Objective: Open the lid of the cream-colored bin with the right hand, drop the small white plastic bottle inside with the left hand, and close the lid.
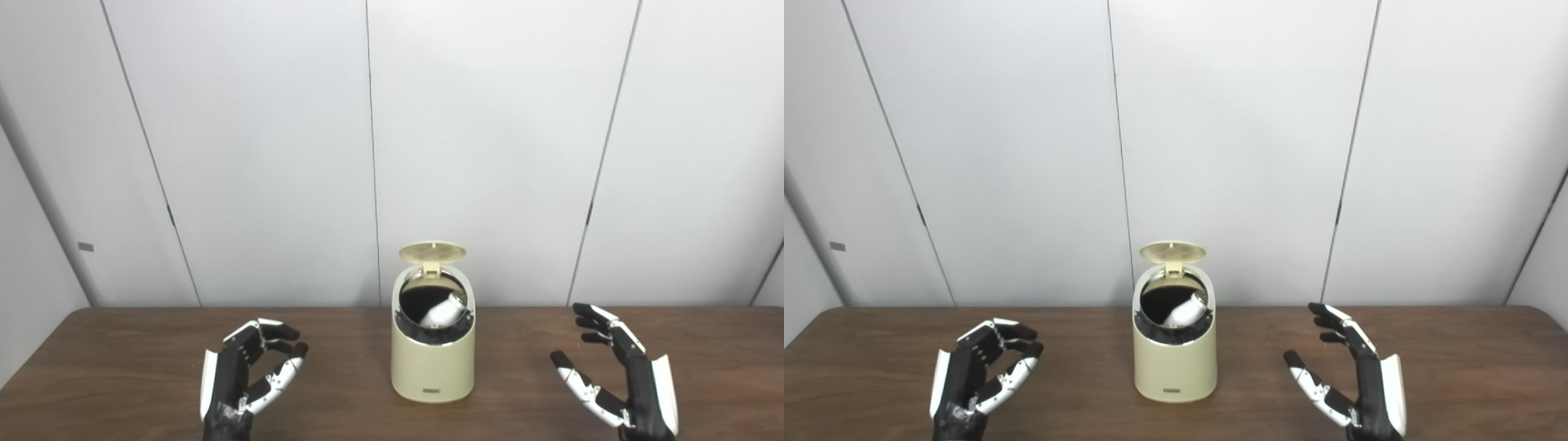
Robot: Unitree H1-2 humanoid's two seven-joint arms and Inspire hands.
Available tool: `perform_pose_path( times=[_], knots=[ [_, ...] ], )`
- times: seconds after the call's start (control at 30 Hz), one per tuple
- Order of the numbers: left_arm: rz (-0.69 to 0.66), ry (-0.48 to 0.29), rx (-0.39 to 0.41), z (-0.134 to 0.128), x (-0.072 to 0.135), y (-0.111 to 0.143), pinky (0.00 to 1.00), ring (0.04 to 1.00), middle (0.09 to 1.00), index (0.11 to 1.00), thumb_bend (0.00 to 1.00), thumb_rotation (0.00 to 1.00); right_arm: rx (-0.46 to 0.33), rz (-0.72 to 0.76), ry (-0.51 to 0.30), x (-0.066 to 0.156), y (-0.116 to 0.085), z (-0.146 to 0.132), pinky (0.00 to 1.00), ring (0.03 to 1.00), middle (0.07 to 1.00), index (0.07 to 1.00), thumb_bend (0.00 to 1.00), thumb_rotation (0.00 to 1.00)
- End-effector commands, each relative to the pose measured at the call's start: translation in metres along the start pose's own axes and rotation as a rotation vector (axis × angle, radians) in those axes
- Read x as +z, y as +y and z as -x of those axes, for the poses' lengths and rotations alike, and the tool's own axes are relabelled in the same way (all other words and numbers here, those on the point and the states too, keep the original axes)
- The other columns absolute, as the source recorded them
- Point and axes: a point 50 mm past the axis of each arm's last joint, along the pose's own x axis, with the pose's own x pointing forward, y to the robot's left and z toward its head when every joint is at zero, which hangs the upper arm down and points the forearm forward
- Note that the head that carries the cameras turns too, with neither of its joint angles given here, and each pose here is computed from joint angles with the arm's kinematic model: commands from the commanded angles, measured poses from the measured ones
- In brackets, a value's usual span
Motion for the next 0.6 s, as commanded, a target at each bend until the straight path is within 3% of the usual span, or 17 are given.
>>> perform_pose_path(
  times=[0.0, 0.03, 0.07, 0.1, 0.13, 0.33, 0.57],
  knots=[
    [0.053, -0.06, -0.026, -0.013, 0.011, -0.004, 0.62, 0.699, 0.706, 0.499, 0.48, 0.08, 0.022, 0.051, -0.177, 0.035, -0.012, -0.045, 0.65, 0.776, 0.794, 0.758, 0.36, 0.65],
    [0.063, -0.056, -0.035, -0.013, 0.01, -0.005, 0.64, 0.719, 0.727, 0.607, 0.38, 0.31, 0.05, 0.087, -0.189, 0.044, -0.015, -0.052, 0.68, 0.796, 0.815, 0.78, 0.44, 0.76],
    [0.067, -0.053, -0.042, -0.013, 0.009, -0.006, 0.65, 0.733, 0.741, 0.667, 0.33, 0.46, 0.089, 0.119, -0.204, 0.054, -0.019, -0.058, 0.7, 0.814, 0.833, 0.801, 0.51, 0.84],
    [0.066, -0.051, -0.046, -0.013, 0.008, -0.007, 0.66, 0.746, 0.754, 0.71, 0.3, 0.58, 0.126, 0.143, -0.215, 0.063, -0.022, -0.064, 0.74, 0.851, 0.873, 0.845, 0.6, 0.92],
    [0.055, -0.05, -0.048, -0.013, 0.008, -0.008, 0.67, 0.75, 0.76, 0.726, 0.29, 0.62, 0.167, 0.177, -0.231, 0.073, -0.026, -0.071, 0.77, 0.877, 0.897, 0.871, 0.66, 0.96],
    [0.024, -0.044, -0.048, -0.014, 0.005, -0.01, 0.65, 0.754, 0.774, 0.751, 0.29, 0.66, 0.363, 0.369, -0.236, 0.133, -0.036, -0.107, 0.92, 0.994, 0.985, 0.975, 0.92, 1.0],
    [0.01, -0.048, -0.038, -0.015, 0.005, -0.011, 0.65, 0.74, 0.756, 0.73, 0.29, 0.61, 0.477, 0.53, -0.291, 0.185, -0.032, -0.147, 0.9, 1.0, 0.963, 0.934, 0.98, 1.0]
  ],
)
